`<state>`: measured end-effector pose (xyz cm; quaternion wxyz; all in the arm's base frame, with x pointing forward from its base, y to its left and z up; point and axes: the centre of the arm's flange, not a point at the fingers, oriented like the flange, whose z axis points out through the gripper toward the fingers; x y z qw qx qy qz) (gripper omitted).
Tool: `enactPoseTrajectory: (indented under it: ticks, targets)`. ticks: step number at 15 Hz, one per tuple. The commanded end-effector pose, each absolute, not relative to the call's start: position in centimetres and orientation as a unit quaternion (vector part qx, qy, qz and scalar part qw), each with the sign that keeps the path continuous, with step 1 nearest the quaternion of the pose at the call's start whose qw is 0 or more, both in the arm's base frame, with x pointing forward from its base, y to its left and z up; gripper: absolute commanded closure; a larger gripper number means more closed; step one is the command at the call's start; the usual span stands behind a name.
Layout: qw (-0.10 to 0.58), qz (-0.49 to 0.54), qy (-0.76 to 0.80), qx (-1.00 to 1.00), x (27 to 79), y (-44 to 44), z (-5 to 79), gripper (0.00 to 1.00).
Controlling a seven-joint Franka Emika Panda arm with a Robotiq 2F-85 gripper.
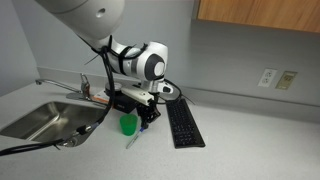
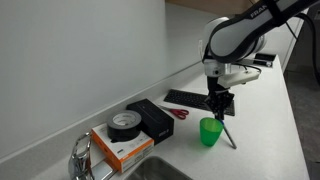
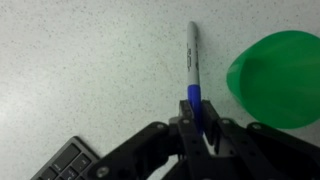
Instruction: Put the pen on the counter
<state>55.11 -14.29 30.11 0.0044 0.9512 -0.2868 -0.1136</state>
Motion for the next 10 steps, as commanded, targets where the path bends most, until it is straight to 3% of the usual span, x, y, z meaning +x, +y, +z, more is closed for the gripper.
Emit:
enactPoseTrajectory:
  ticks: [1,3,10]
  targets:
    - [0.019,-0.111,-0.312,0.943,57.7,-15.0,30.2,0.6]
    - [0.022,-0.106,-0.318,0.942,58.1,-15.0,30.5,0.52]
    - [0.021,-0.091,-0.32,0.943,58.9,-14.9,31.9,0.01]
